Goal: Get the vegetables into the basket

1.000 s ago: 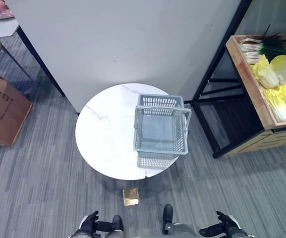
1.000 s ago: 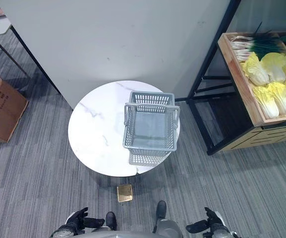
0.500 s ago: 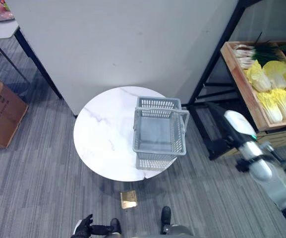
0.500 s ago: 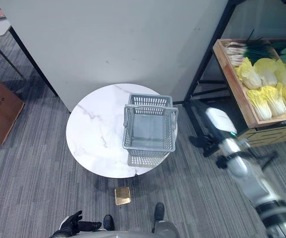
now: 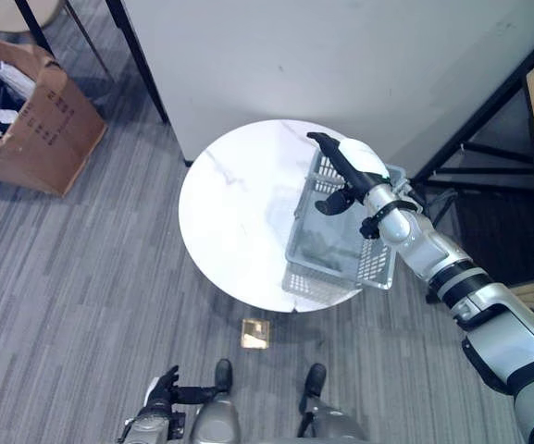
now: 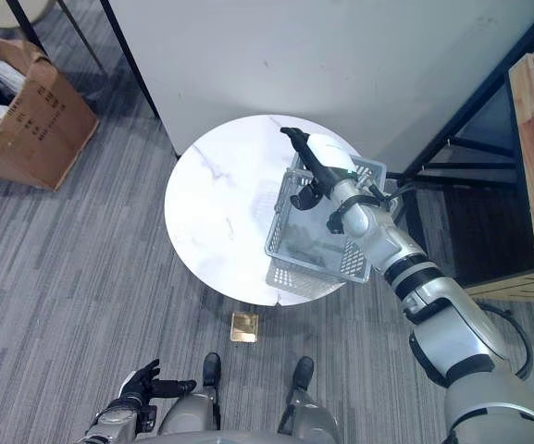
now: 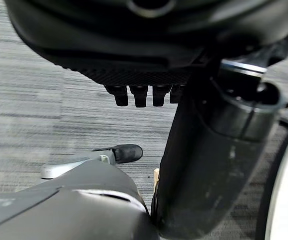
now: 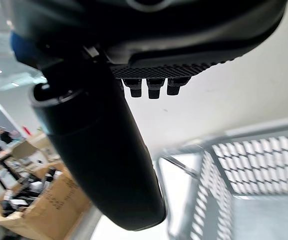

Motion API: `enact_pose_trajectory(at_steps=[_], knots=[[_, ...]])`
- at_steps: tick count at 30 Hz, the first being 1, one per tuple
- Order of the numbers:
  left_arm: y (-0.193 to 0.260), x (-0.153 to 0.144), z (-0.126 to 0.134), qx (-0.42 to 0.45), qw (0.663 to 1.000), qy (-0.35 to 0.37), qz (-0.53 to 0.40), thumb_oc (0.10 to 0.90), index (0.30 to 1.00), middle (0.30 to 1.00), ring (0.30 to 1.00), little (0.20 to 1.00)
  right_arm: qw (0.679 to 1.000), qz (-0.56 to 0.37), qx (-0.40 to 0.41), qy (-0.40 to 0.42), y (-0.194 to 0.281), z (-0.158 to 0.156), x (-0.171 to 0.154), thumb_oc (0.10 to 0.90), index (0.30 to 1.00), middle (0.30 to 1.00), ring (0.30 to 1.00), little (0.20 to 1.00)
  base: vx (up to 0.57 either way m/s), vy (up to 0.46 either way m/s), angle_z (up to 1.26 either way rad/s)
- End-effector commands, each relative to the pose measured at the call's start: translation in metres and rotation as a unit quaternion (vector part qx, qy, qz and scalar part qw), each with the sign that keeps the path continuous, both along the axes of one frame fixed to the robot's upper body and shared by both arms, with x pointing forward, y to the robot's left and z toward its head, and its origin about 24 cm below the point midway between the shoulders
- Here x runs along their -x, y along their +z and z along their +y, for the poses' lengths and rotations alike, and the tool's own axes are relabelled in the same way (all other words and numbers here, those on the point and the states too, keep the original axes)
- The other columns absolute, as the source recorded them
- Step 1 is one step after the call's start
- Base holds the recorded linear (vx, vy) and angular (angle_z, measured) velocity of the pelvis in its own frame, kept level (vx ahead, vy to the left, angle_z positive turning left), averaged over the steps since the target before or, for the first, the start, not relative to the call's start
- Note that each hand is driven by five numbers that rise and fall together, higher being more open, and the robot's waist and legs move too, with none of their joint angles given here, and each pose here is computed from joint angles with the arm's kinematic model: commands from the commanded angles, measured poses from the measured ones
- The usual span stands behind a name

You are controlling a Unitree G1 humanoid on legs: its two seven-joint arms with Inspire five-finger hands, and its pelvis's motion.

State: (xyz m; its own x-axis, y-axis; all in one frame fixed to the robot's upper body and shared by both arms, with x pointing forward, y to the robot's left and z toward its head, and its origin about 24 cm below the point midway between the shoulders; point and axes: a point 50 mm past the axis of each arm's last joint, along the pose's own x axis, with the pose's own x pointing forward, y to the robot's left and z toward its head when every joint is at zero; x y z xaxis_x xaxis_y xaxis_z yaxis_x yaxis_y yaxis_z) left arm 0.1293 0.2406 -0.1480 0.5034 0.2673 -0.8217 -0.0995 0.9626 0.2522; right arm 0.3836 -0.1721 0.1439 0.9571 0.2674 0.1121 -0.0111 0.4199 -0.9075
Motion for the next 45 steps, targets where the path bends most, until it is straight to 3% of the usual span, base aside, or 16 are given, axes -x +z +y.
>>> enact_pose_trajectory(at_steps=[1, 9, 23, 24, 37, 45], knots=[[0.0, 0.024, 0.027, -0.047, 0.998, 0.003, 0.047, 0.9, 1.0, 1.0, 1.0, 1.0, 0.993, -0.116, -0.008, 0.003, 0.067, 0.01, -0.014, 0.9, 1.0, 1.0, 1.0, 1.0, -0.03, 0.004, 0.01], [0.004, 0.011, 0.028, -0.051, 0.998, -0.001, 0.025, 0.9, 1.0, 1.0, 1.0, 1.0, 0.991, -0.087, 0.049, -0.084, 0.066, -0.025, -0.027, 0.9, 1.0, 1.0, 1.0, 1.0, 0.0, 0.0, 0.0], [0.003, 0.009, 0.022, -0.047, 0.998, -0.017, 0.025, 0.9, 1.0, 1.0, 1.0, 1.0, 0.982, -0.079, 0.055, -0.16, 0.066, -0.068, -0.024, 0.9, 1.0, 1.0, 1.0, 1.0, 0.0, -0.002, -0.02], [0.003, 0.008, 0.02, -0.047, 0.998, -0.022, 0.024, 0.9, 1.0, 1.0, 1.0, 1.0, 0.981, -0.069, 0.052, -0.172, 0.06, -0.072, -0.024, 0.4, 0.3, 0.3, 0.3, 0.3, 0.0, 0.0, 0.0], [0.001, 0.005, 0.011, -0.044, 0.998, -0.043, 0.022, 0.9, 1.0, 1.0, 1.0, 1.0, 0.98, 0.021, 0.052, -0.19, 0.001, -0.077, -0.016, 0.4, 0.3, 0.3, 0.3, 0.3, 0.0, 0.0, 0.01], [0.001, 0.007, 0.014, -0.046, 0.998, -0.036, 0.025, 0.9, 1.0, 1.0, 1.0, 1.0, 0.987, -0.004, 0.036, -0.16, 0.012, -0.072, -0.014, 0.4, 0.3, 0.3, 0.3, 0.3, 0.0, 0.0, 0.0]])
